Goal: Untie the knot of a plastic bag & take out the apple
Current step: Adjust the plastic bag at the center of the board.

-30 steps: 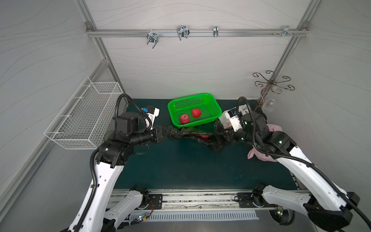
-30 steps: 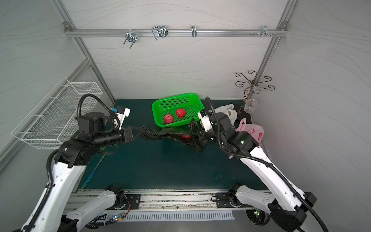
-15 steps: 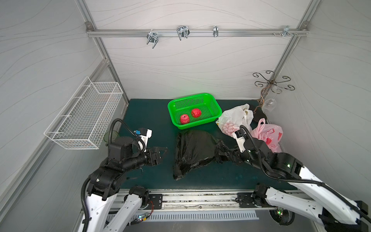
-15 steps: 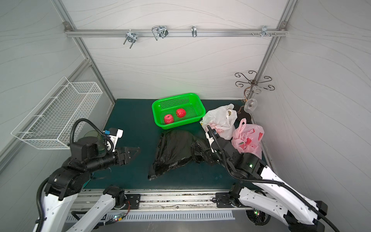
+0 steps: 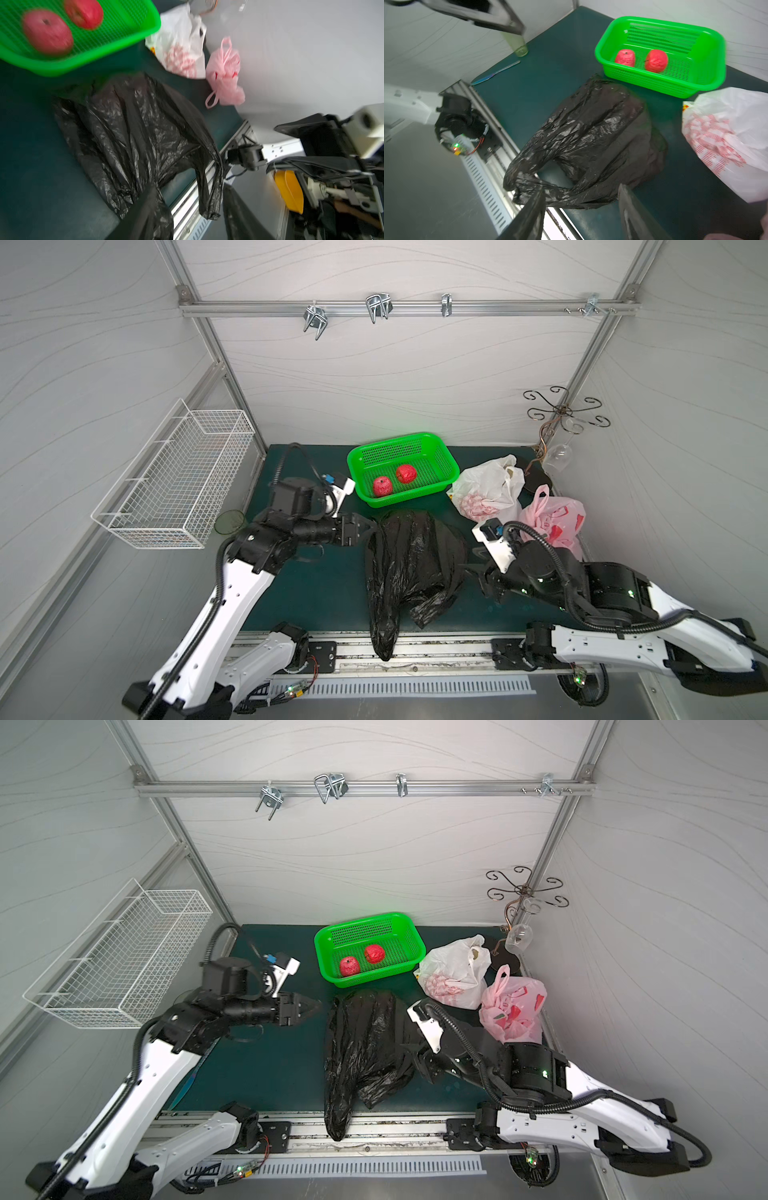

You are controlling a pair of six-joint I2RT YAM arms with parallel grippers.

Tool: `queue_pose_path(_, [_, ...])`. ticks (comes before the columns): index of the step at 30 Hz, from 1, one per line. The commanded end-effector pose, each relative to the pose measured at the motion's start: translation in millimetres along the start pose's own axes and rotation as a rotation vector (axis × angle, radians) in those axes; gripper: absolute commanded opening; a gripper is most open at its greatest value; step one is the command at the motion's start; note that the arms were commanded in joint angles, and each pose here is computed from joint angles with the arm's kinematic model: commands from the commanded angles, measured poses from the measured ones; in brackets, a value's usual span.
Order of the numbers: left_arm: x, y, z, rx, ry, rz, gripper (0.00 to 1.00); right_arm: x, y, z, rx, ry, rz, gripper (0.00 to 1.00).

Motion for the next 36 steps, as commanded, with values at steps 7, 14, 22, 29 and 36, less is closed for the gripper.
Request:
queue_pose_path(7, [14,-25,6,0.244,-0.377,0.050,0.56,76,52,55,-0.112,-0.123,0.252,0.58])
queue_pose_path(14, [38,-18,24,0.235,-0.329,-0.001,0.56,128,115,26,0.135,-0.041,0.399,0.59])
queue_pose_path(22, [46,-6,39,0.202,-0.279,0.003,0.57,79,146,-64,0.478,0.259,0.314,0.58])
queue_pose_path(29, [37,-8,54,0.112,-0.240,-0.024,0.57,66,100,-35,0.366,0.081,0.173,0.54])
queue_pose_path(36, [36,-7,55,0.108,-0.246,-0.022,0.57,108,73,35,0.243,-0.104,0.253,0.60])
Point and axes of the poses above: each gripper's point midway between its finger pads, its own x axis out along the fingers, its own z axis along the line the jaws close on, y = z × x, the point moved 8 cm from there along -x, back along the fingers, and after that the axes turned 4 degrees about x, right-handed, at the moved point
